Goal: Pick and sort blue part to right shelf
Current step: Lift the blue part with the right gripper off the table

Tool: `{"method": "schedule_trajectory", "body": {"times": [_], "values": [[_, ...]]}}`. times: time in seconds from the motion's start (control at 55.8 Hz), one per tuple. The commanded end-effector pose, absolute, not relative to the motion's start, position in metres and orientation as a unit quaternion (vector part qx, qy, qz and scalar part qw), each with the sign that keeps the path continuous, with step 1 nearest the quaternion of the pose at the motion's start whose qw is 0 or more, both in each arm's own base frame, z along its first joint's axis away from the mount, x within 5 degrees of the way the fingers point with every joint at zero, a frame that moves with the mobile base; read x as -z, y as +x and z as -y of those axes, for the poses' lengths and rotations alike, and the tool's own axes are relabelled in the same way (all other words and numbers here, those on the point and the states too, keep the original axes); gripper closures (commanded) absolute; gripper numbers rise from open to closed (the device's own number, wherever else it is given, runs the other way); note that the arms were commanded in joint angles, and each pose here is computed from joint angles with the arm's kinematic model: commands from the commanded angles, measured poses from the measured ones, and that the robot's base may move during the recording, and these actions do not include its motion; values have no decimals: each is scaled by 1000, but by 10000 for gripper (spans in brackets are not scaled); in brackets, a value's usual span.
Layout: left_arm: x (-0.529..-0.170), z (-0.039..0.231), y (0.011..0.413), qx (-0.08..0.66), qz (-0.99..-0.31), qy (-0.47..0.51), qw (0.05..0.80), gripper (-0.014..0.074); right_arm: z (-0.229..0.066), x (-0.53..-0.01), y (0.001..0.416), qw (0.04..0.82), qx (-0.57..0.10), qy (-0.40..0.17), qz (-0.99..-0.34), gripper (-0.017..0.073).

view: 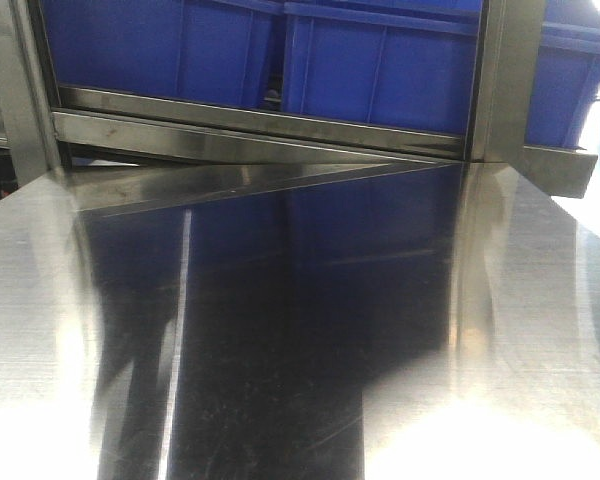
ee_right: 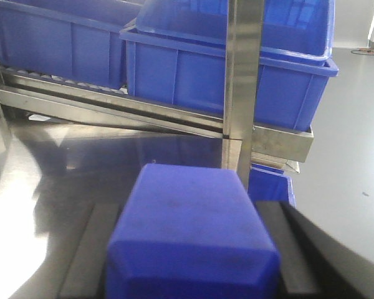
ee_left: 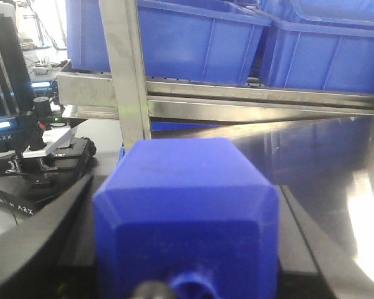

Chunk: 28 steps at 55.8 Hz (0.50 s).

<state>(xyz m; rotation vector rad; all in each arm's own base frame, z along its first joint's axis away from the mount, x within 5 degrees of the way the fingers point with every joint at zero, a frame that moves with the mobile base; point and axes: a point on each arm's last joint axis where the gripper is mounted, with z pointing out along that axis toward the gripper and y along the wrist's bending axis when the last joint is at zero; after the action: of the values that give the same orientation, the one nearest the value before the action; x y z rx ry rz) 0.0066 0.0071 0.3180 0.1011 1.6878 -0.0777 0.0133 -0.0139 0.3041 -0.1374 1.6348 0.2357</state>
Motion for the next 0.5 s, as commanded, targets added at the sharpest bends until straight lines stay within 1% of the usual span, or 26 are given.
{"method": "schedule_trajectory", "body": {"times": [0.0,0.484], "values": [[-333,-6,6,42,-712,43,700,259,16,-321,8,722,-103,-71,-680,361],[-333,-6,6,42,-712,43,700,259,16,-318,9,715,-95,-71,-689,361]]}}
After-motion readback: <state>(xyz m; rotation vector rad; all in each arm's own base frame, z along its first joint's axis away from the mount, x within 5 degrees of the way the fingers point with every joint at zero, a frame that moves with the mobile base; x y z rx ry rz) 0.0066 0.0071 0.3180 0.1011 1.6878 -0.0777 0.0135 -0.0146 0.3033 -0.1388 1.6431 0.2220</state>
